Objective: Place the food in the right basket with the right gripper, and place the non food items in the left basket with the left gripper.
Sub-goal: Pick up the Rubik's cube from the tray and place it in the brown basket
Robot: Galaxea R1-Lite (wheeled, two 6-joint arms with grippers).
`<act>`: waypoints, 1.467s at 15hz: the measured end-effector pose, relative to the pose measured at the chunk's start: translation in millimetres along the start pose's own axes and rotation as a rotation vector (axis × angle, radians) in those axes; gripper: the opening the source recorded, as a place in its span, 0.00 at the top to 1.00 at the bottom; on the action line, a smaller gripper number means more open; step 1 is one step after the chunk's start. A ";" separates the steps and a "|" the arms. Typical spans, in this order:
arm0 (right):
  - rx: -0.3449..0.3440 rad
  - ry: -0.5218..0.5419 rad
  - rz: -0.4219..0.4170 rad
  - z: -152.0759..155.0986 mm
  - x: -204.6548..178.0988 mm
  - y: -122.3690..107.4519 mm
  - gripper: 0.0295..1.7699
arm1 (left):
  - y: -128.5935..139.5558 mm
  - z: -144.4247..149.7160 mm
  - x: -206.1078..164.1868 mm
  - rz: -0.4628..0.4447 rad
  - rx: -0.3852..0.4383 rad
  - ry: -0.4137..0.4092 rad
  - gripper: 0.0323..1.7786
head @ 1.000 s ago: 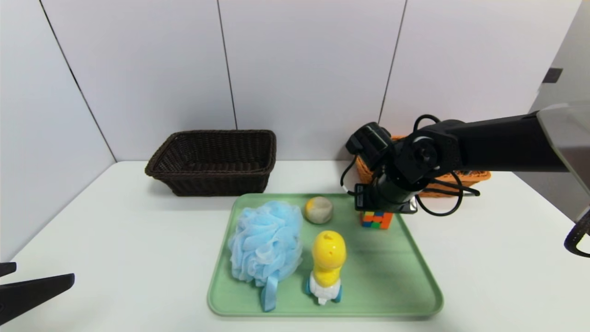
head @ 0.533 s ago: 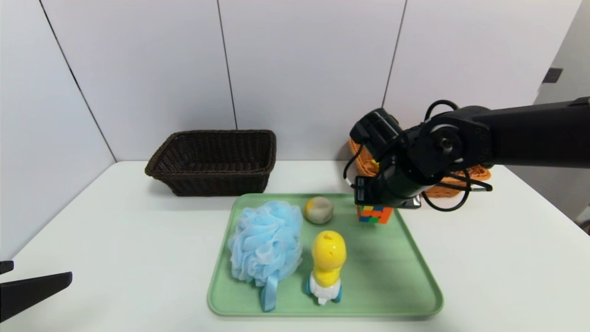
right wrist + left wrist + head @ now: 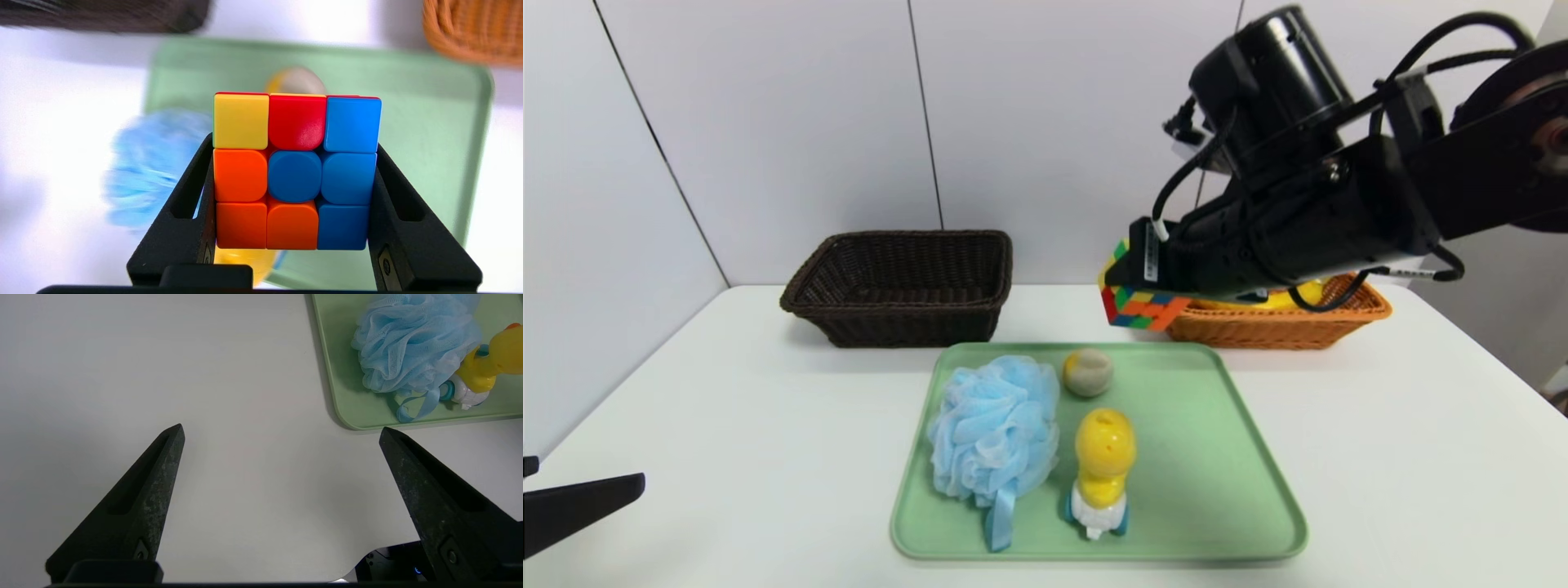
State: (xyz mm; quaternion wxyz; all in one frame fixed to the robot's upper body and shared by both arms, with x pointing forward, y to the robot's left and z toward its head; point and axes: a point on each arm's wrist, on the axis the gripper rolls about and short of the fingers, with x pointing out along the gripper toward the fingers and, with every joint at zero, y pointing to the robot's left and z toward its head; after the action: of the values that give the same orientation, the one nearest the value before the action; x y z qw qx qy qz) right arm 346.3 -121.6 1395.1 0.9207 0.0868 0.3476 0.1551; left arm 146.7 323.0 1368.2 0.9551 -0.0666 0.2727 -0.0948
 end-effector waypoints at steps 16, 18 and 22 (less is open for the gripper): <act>-0.048 -0.402 0.322 17.2 139.9 73.0 0.46 | -0.1 0.8 -12.9 0.040 0.007 -0.058 0.05; -0.045 -0.422 0.329 9.1 162.7 74.1 0.46 | 0.0 -0.2 -13.9 0.046 0.010 -0.060 0.05; -0.067 -0.514 0.387 -6.4 201.3 78.3 0.46 | 0.5 -2.4 -16.0 0.061 0.016 -0.052 0.05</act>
State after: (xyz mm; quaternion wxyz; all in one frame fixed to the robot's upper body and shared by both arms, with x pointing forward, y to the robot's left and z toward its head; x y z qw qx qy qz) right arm 467.4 21.6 1287.9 0.9340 0.1574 0.0756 0.3117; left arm 132.2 326.8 1374.3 0.9648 -0.0531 0.2488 -0.0660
